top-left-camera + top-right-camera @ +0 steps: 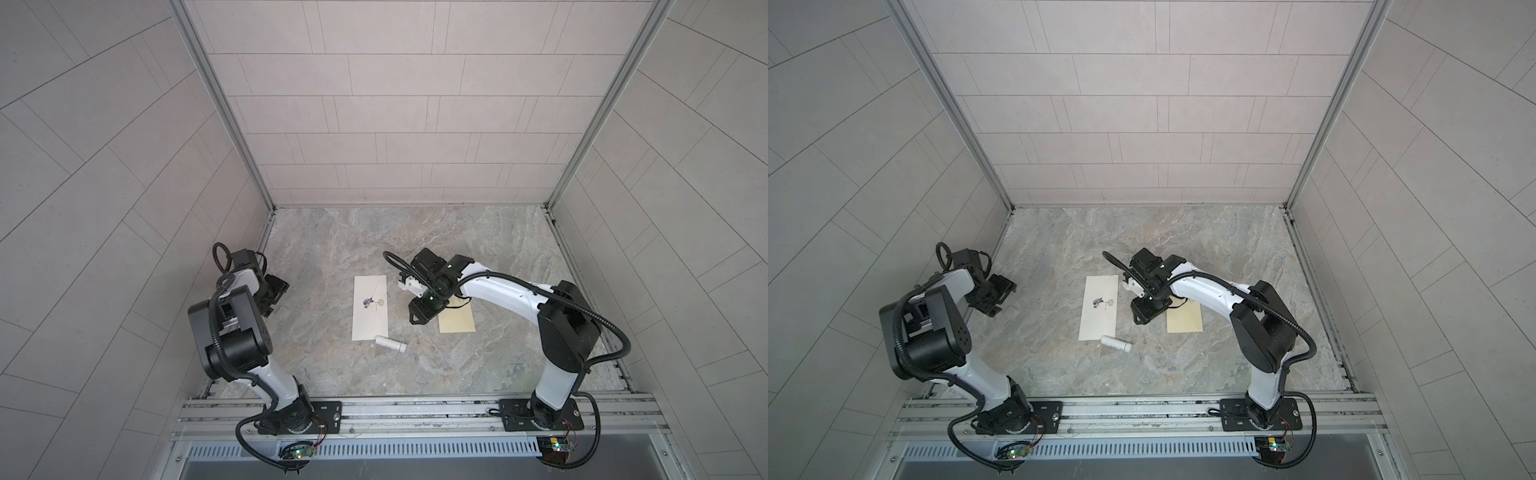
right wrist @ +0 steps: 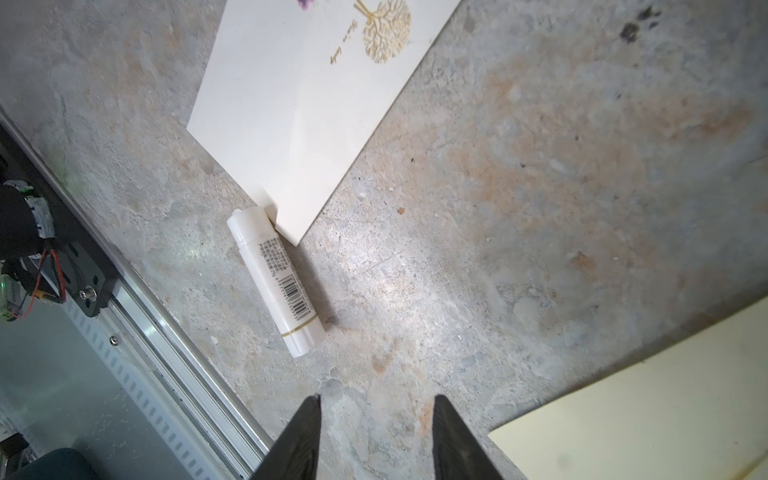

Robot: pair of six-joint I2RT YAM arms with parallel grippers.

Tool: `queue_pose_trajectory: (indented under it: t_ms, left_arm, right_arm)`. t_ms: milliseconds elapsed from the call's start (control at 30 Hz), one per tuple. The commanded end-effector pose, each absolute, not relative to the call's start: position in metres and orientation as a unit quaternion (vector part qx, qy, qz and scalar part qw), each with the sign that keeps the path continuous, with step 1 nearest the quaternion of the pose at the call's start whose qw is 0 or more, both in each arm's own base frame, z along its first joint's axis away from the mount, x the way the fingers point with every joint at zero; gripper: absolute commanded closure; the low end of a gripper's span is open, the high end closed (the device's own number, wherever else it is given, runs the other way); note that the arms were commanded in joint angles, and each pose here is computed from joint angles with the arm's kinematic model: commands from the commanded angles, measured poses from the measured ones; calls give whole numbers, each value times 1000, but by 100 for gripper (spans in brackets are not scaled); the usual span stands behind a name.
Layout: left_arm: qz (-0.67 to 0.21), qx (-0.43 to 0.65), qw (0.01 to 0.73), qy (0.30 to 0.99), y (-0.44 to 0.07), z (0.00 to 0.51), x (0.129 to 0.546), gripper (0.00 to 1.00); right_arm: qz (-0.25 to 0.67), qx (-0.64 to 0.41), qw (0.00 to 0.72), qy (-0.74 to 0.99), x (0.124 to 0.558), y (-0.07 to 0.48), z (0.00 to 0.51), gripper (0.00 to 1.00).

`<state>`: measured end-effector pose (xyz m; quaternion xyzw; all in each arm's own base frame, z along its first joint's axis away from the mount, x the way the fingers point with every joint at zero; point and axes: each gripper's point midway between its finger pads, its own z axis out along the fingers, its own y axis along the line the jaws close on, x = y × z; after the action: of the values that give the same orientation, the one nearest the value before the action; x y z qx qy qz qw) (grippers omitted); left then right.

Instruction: Place the letter into the envelope and seal it

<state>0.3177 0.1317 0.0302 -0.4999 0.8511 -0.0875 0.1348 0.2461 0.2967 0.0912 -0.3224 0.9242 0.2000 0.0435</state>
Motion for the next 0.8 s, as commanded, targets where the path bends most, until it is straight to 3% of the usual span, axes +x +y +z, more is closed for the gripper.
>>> queue_pose_trajectory:
  t_ms: [0, 400, 767]
  left_arm:
    - [-102, -490, 112, 859, 119, 15, 302, 31]
    - [-146, -505, 99, 845, 82, 6, 277, 32]
    - [-127, -466, 71, 873, 68, 21, 265, 32]
  right_arm:
    - [189, -329, 47, 924, 243, 286, 106, 54]
    - [182, -332, 49, 924, 253, 289, 112, 54]
    - [191, -280, 80, 937, 251, 272, 93, 54]
